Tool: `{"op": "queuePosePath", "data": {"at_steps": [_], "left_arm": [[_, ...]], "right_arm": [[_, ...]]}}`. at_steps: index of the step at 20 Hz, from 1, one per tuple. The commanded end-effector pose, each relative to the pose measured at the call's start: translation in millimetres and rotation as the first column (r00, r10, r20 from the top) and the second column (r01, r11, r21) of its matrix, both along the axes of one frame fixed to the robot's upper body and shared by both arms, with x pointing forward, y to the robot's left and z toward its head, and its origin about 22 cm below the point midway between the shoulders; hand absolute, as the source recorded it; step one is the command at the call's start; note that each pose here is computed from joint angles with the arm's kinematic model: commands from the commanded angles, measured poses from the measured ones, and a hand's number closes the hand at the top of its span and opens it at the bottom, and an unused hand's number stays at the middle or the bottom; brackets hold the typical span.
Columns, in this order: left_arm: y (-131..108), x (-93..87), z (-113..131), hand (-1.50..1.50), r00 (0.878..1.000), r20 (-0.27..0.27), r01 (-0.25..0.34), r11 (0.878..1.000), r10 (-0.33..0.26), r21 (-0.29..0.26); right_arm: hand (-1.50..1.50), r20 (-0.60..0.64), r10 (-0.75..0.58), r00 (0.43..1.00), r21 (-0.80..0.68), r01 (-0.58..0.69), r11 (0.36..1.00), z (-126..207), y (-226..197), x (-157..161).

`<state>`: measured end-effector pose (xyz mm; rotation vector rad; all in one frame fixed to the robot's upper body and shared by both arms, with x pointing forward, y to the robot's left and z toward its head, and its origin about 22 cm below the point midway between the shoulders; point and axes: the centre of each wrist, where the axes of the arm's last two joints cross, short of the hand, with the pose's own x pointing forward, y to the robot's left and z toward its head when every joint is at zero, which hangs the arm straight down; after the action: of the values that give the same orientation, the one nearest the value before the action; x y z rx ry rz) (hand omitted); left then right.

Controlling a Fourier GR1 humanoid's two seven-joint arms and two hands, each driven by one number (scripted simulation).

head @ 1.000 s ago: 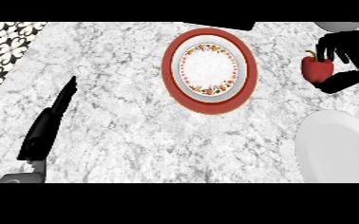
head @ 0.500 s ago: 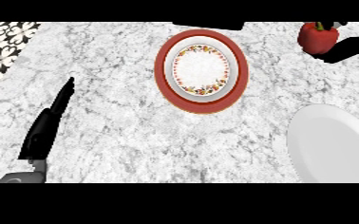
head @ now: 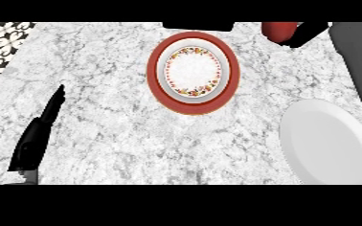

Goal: Pick the bell pepper from the plate and place it in the plate

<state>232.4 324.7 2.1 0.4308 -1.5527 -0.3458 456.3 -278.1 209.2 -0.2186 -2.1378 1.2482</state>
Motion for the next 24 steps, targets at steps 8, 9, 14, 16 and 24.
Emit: {"op": "queuePosePath", "data": {"at_steps": [8,9,14,16,24], "left_arm": [[-4.9,-0.5,3.9,0.00,1.000,-0.018,-0.021,1.000,0.021,-0.003],[16.8,-18.6,-9.8,0.00,1.000,-0.014,-0.024,1.000,0.024,-0.006],[7.5,-18.7,-0.3,0.00,0.999,-0.009,-0.033,0.999,0.033,-0.010],[-2.9,-14.1,-5.4,0.00,0.999,-0.018,-0.039,0.999,0.039,0.001],[-5.9,-4.1,-7.2,0.00,1.000,-0.010,-0.024,1.000,0.024,-0.005]], "right_arm": [[1.50,-0.175,0.125,0.977,-0.070,-0.139,0.988,-18.0,124.2,16.9],[1.50,-0.170,0.122,0.978,-0.098,-0.140,0.985,-14.7,151.7,13.1],[1.50,-0.205,0.130,0.970,-0.164,-0.165,0.972,-47.8,194.6,4.1],[1.50,-0.224,0.117,0.968,-0.196,-0.162,0.967,-49.4,189.6,7.6],[-1.50,-0.436,0.002,0.900,-0.147,-0.074,0.986,-115.8,208.0,-8.8]]}}
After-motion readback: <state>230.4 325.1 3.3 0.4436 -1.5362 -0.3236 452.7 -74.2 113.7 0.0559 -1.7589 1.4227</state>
